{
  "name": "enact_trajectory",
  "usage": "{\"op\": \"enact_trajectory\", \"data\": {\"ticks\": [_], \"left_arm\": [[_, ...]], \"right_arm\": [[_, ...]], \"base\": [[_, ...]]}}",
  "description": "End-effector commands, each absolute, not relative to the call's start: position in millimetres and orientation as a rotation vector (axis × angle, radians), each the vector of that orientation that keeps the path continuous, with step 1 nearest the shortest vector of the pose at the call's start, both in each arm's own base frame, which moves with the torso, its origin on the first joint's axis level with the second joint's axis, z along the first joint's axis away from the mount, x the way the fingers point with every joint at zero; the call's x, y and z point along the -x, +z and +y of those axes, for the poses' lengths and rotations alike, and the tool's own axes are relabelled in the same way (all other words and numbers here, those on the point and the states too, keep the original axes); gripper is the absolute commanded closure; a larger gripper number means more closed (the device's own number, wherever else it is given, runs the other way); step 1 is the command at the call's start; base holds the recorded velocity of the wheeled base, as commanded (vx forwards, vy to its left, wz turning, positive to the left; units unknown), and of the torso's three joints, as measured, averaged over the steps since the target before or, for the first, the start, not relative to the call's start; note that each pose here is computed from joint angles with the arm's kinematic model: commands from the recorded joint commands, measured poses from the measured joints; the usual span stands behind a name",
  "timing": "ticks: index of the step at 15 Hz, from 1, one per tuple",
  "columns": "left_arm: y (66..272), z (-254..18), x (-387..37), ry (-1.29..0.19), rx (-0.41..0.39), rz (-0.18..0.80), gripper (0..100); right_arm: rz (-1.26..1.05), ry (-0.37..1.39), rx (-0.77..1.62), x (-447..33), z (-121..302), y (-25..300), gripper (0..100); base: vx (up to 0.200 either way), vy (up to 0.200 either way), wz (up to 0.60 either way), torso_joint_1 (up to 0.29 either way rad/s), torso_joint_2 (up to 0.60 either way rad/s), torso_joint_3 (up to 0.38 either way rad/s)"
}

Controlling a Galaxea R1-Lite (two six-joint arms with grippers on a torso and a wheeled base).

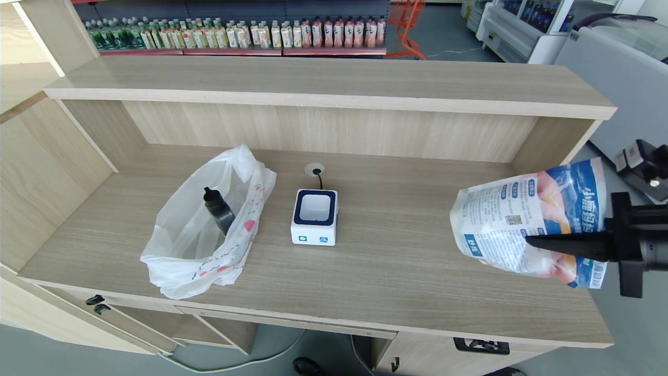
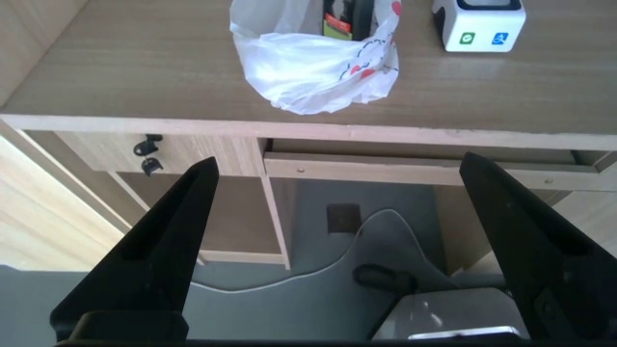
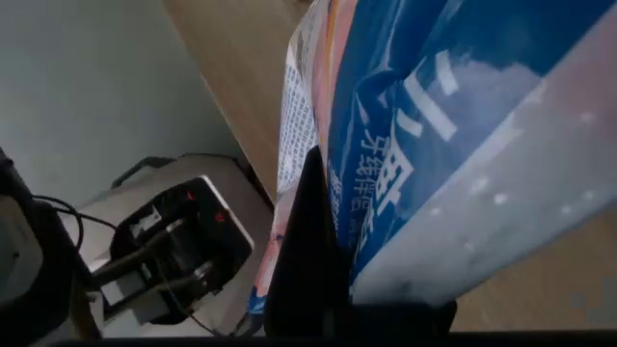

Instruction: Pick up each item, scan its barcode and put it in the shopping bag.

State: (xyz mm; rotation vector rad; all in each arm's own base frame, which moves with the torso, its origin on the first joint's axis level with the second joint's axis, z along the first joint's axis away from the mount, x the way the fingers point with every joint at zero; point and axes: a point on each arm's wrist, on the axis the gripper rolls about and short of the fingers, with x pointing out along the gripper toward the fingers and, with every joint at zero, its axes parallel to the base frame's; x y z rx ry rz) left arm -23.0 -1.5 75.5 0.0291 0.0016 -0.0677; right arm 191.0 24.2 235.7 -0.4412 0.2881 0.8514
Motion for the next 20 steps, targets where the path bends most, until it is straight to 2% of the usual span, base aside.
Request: {"op": "enact_trajectory", "data": {"ticks": [1, 7, 13, 20], "left_arm": [[75.5, -1.4, 22.9, -0.068, -0.029, 0.004, 0], [75.5, -1.4, 22.9, -0.068, -0.029, 0.004, 0], [75.5, -1.4, 22.9, -0.068, -0.031, 0.004, 0], [75.5, -1.4, 22.9, -0.068, -0.029, 0.004, 0]], "right_arm": [[0.227, 0.754, 0.508, -181.9, 17.0, 245.8, 100], [0.175, 0.731, 0.572, -186.1, 16.7, 233.0, 100], [0.2, 0.809, 0.478, -185.5, 18.2, 223.6, 100], [0.161, 0.871, 0.432, -184.8, 19.8, 228.2, 100]], "base": [[0.0, 0.0, 0.0, 0.0, 0.0, 0.0], [0.0, 0.0, 0.0, 0.0, 0.0, 0.0], [0.0, 0.0, 0.0, 0.0, 0.0, 0.0], [0.0, 0.2, 0.0, 0.002, 0.0, 0.001]]}}
